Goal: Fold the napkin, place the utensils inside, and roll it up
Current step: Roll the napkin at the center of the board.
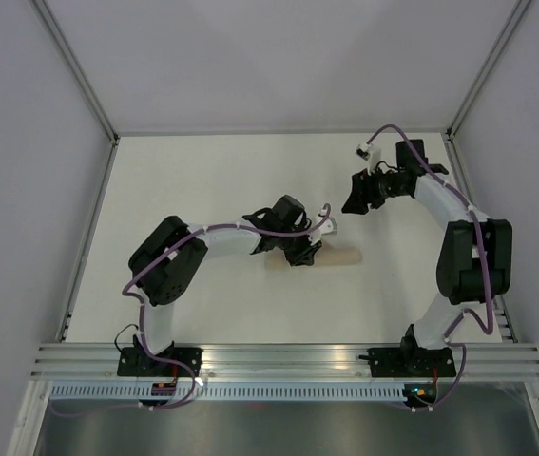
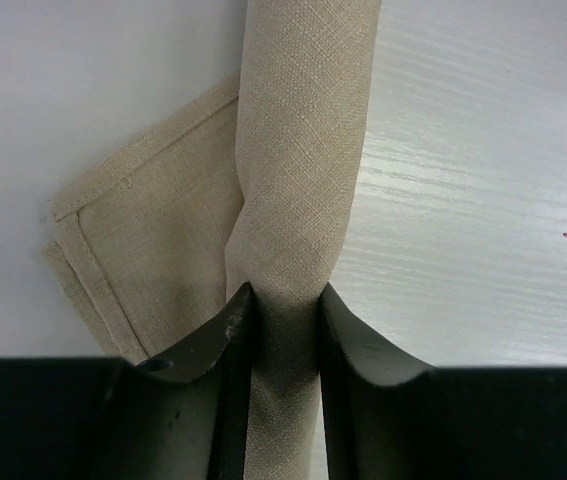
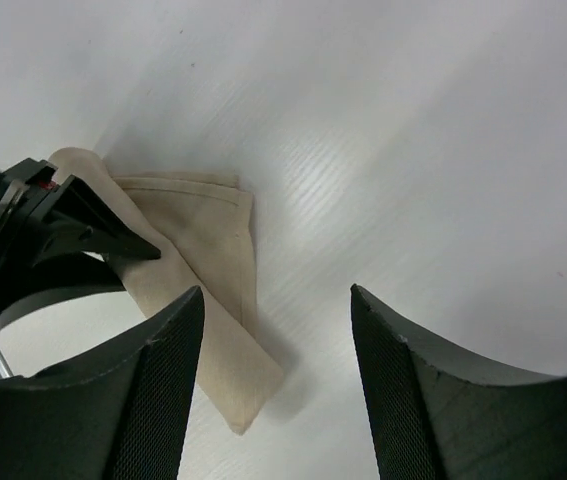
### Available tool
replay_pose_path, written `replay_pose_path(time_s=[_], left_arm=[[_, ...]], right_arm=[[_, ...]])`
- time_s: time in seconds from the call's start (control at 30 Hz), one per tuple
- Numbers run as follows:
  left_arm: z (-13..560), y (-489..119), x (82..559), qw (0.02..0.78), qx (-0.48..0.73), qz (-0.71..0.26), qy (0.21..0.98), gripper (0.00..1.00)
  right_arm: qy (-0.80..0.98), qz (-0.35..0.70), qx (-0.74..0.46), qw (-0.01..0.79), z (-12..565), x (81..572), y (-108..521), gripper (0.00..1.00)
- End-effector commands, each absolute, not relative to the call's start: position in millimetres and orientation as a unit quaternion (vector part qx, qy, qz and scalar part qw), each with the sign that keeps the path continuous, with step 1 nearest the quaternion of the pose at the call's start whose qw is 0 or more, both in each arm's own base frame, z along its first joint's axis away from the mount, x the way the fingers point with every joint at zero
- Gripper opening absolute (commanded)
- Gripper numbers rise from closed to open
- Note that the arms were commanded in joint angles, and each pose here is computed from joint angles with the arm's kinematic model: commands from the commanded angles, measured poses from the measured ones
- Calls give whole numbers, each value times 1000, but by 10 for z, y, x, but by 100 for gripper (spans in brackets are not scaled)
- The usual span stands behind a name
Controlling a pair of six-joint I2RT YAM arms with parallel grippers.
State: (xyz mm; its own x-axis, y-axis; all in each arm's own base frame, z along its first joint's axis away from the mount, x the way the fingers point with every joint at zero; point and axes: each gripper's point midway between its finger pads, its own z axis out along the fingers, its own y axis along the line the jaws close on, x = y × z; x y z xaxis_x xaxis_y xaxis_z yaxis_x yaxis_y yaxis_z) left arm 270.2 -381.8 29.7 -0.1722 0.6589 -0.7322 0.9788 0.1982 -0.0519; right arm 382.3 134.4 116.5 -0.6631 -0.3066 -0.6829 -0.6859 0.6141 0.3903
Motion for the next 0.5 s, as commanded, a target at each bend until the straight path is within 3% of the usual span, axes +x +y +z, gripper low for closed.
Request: replay_pose_path(time_s=[0.0, 0.3, 0.47], left_arm=[[17, -3584, 2392, 159, 532, -315, 770, 31], [-36, -3493, 2434, 55, 465, -370, 803, 35], [-118, -3515, 2431, 3, 438, -384, 813, 36]], right_arm=[[822, 314, -294, 374, 1597, 3882, 1210, 66], [783, 261, -375, 423, 1412, 3212, 1183, 66], [730, 164, -479, 459, 1286, 2920, 1406, 69]])
